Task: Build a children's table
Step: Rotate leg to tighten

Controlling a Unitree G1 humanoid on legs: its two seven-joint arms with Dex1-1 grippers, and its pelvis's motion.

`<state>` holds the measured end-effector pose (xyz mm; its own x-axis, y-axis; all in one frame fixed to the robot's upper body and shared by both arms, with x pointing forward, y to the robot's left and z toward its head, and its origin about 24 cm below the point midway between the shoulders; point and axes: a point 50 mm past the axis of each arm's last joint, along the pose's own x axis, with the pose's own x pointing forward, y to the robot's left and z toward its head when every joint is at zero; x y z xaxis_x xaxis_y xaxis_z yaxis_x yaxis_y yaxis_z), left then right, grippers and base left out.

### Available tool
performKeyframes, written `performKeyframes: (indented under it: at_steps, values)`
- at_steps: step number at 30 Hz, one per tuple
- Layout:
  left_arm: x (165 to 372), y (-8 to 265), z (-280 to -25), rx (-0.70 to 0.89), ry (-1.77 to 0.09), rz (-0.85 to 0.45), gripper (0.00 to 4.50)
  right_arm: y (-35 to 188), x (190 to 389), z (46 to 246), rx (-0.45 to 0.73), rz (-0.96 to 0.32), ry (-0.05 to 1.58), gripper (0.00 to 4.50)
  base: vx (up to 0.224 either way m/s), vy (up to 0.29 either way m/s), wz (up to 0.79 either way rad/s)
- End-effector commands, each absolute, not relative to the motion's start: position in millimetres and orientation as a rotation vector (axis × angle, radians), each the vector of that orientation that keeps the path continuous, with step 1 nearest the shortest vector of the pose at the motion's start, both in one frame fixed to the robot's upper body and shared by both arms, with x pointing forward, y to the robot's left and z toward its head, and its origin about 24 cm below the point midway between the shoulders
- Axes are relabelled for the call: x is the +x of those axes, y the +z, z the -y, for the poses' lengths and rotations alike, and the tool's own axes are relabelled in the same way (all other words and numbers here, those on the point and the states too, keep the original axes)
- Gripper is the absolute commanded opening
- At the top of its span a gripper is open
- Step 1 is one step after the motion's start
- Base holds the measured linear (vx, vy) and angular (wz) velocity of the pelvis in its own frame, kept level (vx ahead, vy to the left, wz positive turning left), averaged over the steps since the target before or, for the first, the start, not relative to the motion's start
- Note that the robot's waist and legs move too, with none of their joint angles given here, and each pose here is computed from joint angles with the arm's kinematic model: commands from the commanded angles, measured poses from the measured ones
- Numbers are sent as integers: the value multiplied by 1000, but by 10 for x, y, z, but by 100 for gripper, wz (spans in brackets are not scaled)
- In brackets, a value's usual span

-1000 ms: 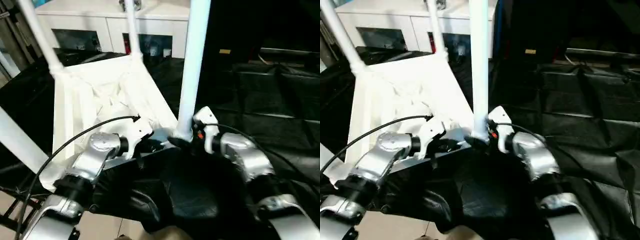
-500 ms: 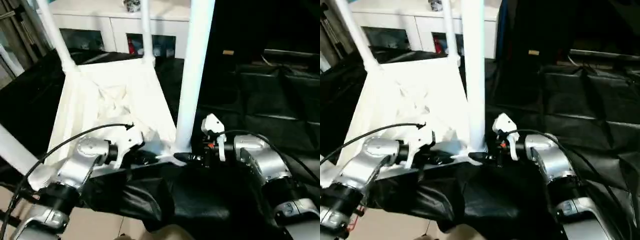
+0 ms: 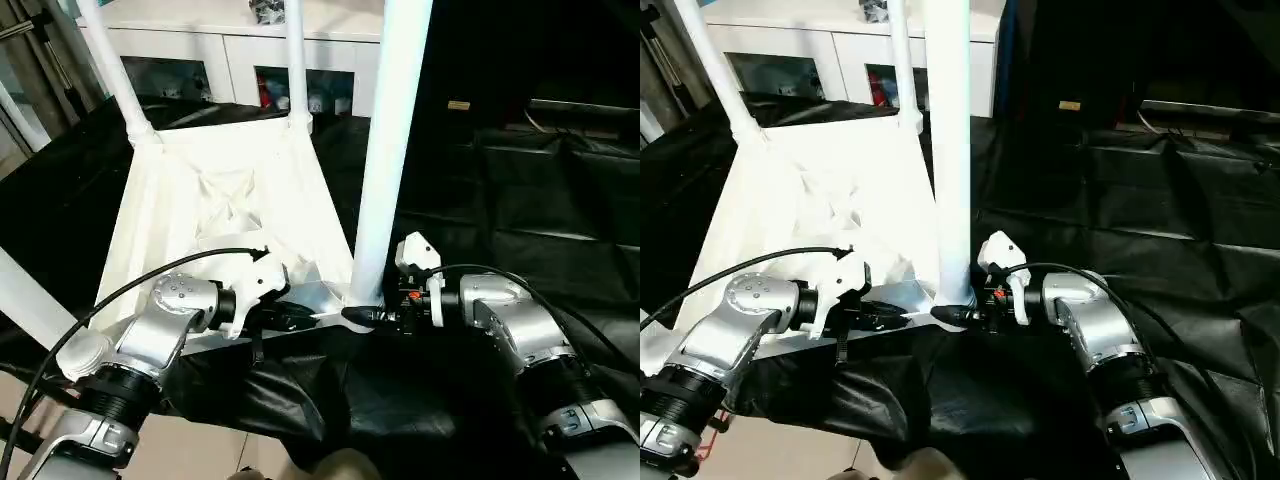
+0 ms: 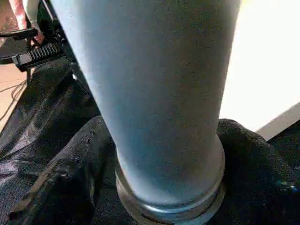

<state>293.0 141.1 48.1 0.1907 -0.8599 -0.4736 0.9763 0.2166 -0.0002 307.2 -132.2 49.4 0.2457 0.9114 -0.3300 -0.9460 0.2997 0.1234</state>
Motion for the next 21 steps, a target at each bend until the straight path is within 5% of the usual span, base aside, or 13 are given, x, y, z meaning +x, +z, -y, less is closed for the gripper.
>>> performKeyframes:
  at_steps: [1,8,16,21]
  values:
    - [2932,554,-1332,329,-1350,-359,0,462,3055,1284,-117,-379,1260,319,0,0,0]
    - [3003,546,-1294,315,-1262,-348,0,390,3110,1265,-94,-382,1137,278,0,0,0]
    - [3288,537,-998,323,-1013,-321,0,208,3302,990,7,-386,727,274,0,0,0]
    - [3322,542,-837,315,-982,-320,0,185,3308,825,14,-388,707,274,0,0,0]
